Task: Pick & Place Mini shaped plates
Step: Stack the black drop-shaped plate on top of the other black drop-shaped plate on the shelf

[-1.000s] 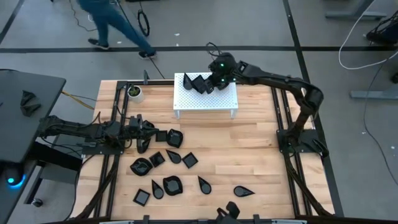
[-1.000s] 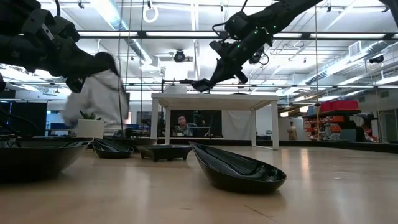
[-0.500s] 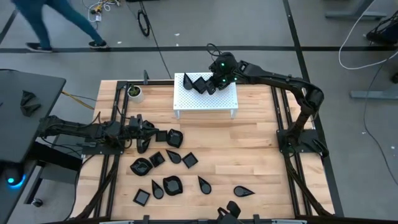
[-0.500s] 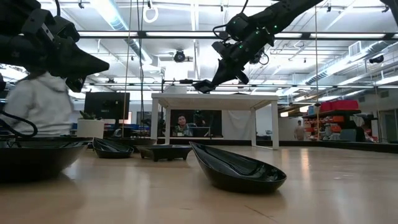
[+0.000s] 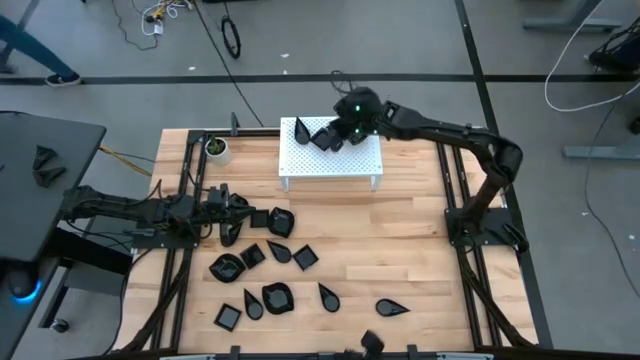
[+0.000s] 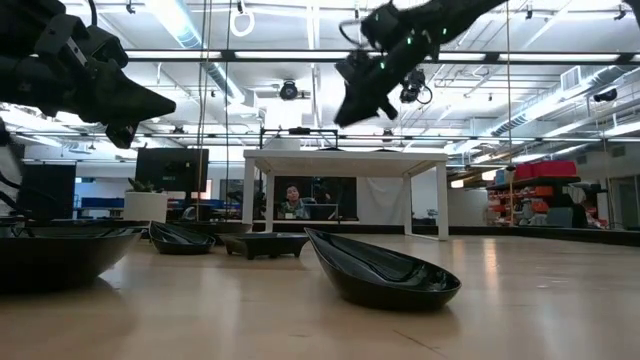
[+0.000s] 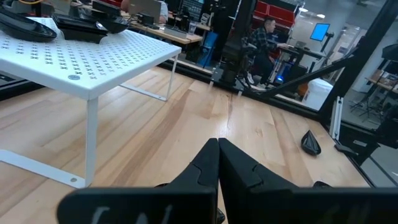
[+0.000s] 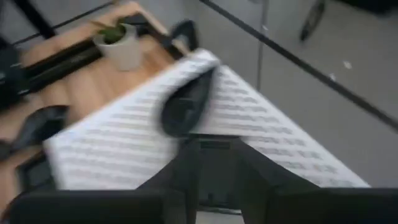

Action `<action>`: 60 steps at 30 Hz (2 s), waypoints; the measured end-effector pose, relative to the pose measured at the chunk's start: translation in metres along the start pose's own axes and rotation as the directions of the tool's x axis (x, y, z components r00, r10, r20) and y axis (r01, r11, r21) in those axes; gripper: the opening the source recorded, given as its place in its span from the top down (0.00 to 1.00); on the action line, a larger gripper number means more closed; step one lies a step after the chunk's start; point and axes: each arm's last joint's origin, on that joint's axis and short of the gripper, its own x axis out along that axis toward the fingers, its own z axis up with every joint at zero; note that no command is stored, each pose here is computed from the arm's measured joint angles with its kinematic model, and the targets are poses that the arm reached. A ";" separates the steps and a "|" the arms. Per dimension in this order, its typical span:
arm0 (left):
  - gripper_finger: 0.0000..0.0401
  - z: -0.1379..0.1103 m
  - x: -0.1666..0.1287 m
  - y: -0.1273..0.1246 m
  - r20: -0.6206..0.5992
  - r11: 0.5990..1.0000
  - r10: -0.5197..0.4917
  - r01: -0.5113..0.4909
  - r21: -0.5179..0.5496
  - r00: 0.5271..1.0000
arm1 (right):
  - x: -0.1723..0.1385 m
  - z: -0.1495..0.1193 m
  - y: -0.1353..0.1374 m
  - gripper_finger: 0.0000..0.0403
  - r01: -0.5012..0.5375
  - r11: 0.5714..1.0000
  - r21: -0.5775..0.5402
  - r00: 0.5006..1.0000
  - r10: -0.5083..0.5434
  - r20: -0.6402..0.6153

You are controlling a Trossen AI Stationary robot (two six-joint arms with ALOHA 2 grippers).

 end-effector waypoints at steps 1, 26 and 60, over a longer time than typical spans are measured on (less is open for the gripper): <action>0.98 0.000 0.000 0.000 0.000 1.000 0.000 0.000 0.000 1.000 | -0.004 0.000 0.012 0.78 -0.012 0.999 -0.033 1.000 0.012 0.006; 0.98 0.000 0.000 0.000 0.001 1.000 0.000 0.000 0.000 1.000 | -0.139 -0.202 0.259 0.86 -0.199 0.864 0.462 0.644 0.471 -0.603; 0.98 -0.001 0.000 0.000 -0.013 1.000 0.005 -0.004 0.030 1.000 | -0.132 -0.337 0.230 0.69 0.358 0.669 0.651 0.714 0.253 -0.653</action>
